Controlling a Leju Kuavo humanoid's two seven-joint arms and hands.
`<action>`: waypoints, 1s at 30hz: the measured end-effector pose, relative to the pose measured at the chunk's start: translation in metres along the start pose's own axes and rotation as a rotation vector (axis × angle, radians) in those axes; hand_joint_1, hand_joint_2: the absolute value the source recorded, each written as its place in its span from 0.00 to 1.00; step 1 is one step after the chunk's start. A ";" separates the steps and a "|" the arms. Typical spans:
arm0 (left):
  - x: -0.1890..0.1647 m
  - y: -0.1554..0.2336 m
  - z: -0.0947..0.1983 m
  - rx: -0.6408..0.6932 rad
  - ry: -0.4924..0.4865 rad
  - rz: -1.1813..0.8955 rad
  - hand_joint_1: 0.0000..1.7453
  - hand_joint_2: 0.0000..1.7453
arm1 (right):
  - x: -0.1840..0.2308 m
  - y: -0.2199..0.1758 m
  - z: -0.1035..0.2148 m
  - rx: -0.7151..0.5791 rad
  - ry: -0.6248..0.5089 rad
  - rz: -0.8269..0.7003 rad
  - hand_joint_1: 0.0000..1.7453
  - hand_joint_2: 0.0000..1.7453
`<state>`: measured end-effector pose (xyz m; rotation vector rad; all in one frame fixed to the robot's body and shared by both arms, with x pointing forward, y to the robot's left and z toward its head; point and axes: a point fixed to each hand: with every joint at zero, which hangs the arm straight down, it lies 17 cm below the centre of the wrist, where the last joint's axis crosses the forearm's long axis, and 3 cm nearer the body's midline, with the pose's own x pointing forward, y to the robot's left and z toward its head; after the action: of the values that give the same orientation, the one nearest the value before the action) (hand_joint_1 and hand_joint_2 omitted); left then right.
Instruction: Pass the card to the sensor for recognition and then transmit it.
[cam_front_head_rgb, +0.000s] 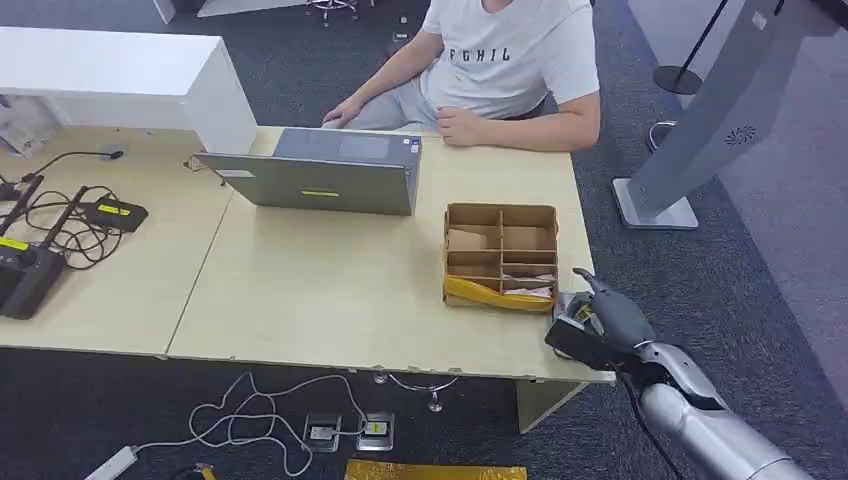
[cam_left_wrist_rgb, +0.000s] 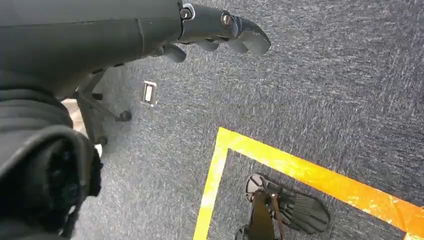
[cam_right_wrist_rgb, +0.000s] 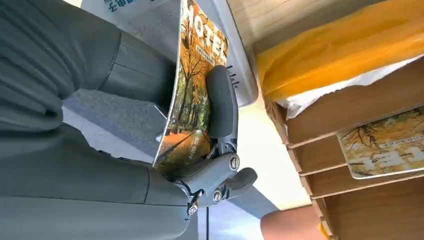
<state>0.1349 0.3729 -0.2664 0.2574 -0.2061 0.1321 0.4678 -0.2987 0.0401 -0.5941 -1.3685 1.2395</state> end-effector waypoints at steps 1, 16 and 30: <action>0.000 0.000 0.000 0.000 0.000 -0.001 0.00 0.00 | 0.000 -0.001 0.000 -0.002 0.001 -0.002 1.00 1.00; 0.001 0.001 0.000 -0.011 -0.001 -0.007 0.00 0.00 | -0.009 -0.163 -0.013 -0.263 0.013 0.087 1.00 1.00; 0.016 -0.002 0.001 -0.028 -0.021 -0.018 0.00 0.00 | 0.026 -0.308 0.002 -0.491 -0.048 0.184 1.00 1.00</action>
<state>0.1502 0.3724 -0.2628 0.2324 -0.2259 0.1089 0.5529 -0.3740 0.3272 -1.0551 -1.7027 1.0648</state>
